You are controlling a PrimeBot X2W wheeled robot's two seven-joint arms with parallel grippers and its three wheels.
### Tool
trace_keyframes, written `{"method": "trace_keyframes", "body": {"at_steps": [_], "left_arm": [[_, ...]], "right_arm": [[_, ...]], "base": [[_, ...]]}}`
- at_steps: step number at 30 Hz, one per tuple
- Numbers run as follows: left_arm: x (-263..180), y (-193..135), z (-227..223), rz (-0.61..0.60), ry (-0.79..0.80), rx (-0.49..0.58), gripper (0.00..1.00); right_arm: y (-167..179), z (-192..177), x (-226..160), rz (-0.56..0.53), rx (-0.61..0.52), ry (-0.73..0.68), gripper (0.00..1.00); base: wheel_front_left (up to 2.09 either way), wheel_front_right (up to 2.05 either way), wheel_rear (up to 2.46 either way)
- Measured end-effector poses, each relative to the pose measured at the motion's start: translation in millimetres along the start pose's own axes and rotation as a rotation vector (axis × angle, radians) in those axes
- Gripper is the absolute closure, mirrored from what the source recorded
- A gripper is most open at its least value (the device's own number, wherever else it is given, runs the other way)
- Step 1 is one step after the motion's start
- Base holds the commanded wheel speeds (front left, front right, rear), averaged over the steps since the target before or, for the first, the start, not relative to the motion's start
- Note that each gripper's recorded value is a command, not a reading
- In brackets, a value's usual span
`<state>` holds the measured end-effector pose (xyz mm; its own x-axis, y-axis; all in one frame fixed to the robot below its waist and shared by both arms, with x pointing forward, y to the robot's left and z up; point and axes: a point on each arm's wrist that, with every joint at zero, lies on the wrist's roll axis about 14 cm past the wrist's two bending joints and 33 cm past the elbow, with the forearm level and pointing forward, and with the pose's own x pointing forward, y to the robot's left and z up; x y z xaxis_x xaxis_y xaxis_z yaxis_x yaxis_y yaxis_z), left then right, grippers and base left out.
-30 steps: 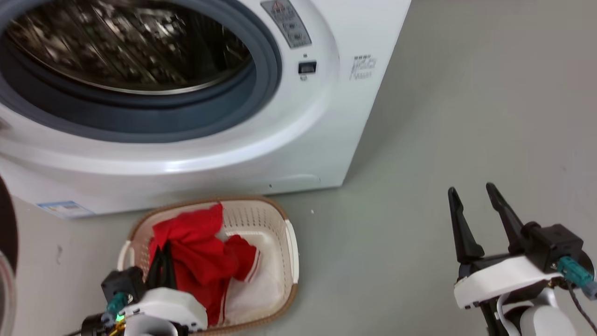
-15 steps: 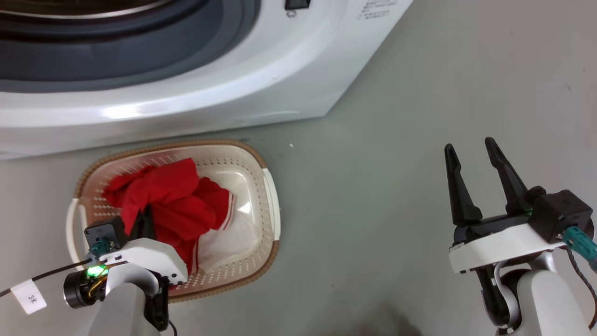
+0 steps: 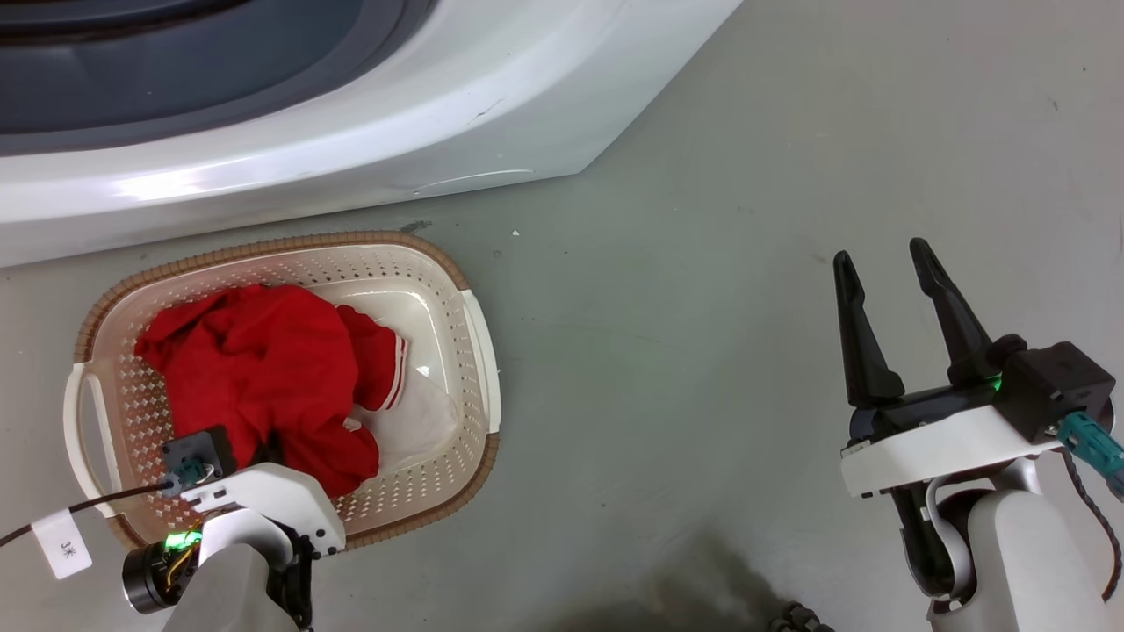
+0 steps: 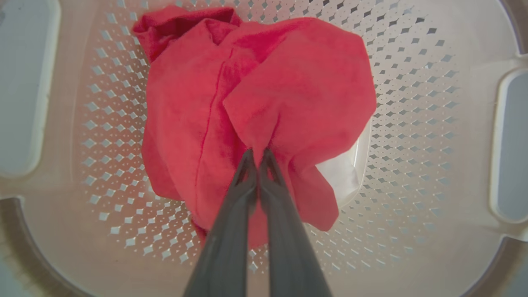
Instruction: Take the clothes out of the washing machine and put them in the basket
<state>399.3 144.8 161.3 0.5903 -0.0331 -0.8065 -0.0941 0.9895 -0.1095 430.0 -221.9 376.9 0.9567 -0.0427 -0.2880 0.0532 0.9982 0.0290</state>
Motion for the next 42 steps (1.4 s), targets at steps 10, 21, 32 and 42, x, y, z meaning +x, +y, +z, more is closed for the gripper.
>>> {"method": "trace_keyframes", "body": {"at_steps": [10,21,32,42], "left_arm": [[-10.7,-1.2,19.5,-0.006,-0.037,-0.015,0.0],[-62.1,-1.6,92.5,-0.034,-0.293,-0.028,0.0],[-139.7,7.5,168.4,-0.035,-0.621,-0.012,0.0],[-224.3,-1.1,224.5,-0.063,-0.923,0.059,0.0]], "right_arm": [[2.2,13.4,-4.9,0.006,0.01,-0.04,0.0],[11.4,50.1,-29.3,0.03,0.026,-0.131,0.0],[19.1,75.4,-60.6,0.051,0.028,-0.193,0.0],[35.3,91.4,-81.7,0.1,0.026,-0.237,0.0]], "base": [[0.0,0.0,0.0],[0.0,0.0,0.0],[0.0,0.0,0.0],[0.0,0.0,0.0]]}}
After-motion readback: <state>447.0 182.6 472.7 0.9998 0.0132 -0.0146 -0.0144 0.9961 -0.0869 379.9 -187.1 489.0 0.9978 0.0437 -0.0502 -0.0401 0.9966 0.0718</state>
